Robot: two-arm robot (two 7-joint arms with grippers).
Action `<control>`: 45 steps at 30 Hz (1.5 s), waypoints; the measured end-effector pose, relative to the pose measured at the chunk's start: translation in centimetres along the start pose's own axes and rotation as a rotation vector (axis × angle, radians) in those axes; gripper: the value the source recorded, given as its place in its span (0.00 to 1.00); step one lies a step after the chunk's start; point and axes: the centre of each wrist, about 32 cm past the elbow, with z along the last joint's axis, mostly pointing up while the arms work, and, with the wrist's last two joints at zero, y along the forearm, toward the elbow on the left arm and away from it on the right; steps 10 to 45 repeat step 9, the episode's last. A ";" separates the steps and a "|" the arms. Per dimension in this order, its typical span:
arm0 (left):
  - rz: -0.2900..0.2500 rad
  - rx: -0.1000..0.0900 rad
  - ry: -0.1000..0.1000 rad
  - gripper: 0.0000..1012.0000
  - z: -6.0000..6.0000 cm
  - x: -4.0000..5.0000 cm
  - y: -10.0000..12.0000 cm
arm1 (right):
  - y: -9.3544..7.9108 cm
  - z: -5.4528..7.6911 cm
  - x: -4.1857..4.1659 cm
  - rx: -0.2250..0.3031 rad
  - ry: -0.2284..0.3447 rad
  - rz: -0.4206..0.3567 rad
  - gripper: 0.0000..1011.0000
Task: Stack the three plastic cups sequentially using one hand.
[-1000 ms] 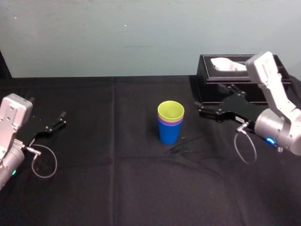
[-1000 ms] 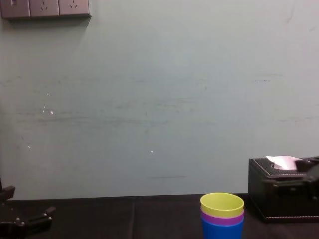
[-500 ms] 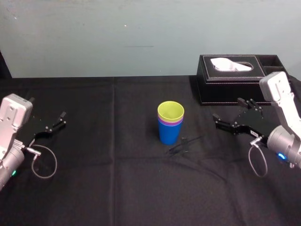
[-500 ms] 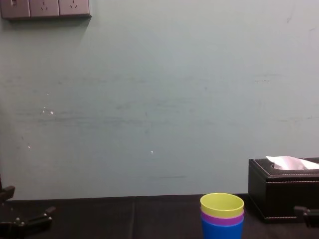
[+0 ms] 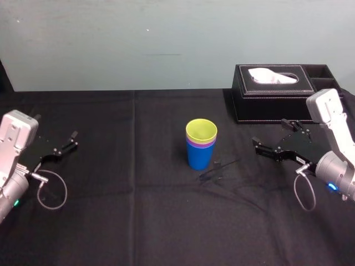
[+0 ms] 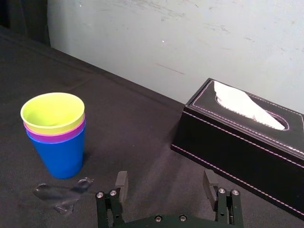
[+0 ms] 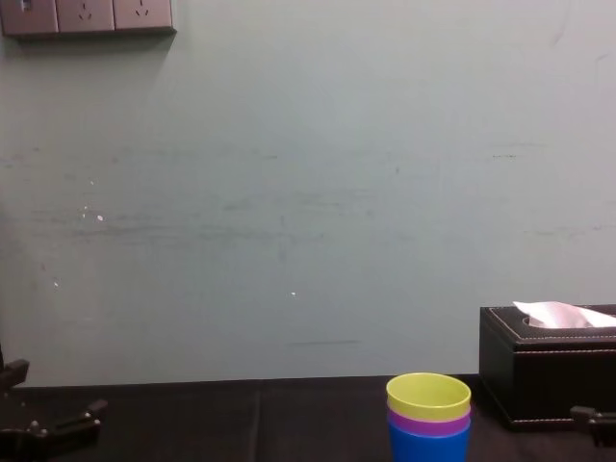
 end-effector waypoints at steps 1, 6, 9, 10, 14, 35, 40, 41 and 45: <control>0.000 0.000 0.000 1.00 0.0 0.00 0.0 | 0.0 0.0 0.00 0.001 0.000 0.000 0.99; 0.000 0.000 0.000 1.00 0.0 0.00 0.0 | 0.0 0.1 0.00 0.002 -0.001 0.001 0.99; 0.000 0.000 0.000 1.00 0.0 0.00 0.0 | 0.0 0.1 -0.01 0.002 -0.001 0.001 0.99; 0.000 0.000 0.000 1.00 0.0 0.00 0.0 | 0.0 0.1 -0.01 0.002 -0.001 0.001 0.99; 0.000 0.000 0.000 1.00 0.0 0.00 0.0 | 0.0 0.1 -0.01 0.002 -0.001 0.001 0.99; 0.000 0.000 0.000 1.00 0.0 0.00 0.0 | 0.0 0.1 -0.01 0.002 -0.001 0.001 0.99; 0.000 0.000 0.000 1.00 0.0 0.00 0.0 | 0.0 0.1 -0.01 0.002 -0.001 0.001 0.99; 0.000 0.000 0.000 1.00 0.0 0.00 0.0 | 0.0 0.1 -0.01 0.002 -0.001 0.001 0.99; 0.000 0.000 0.000 1.00 0.0 0.00 0.0 | 0.0 0.1 -0.01 0.002 -0.001 0.001 0.99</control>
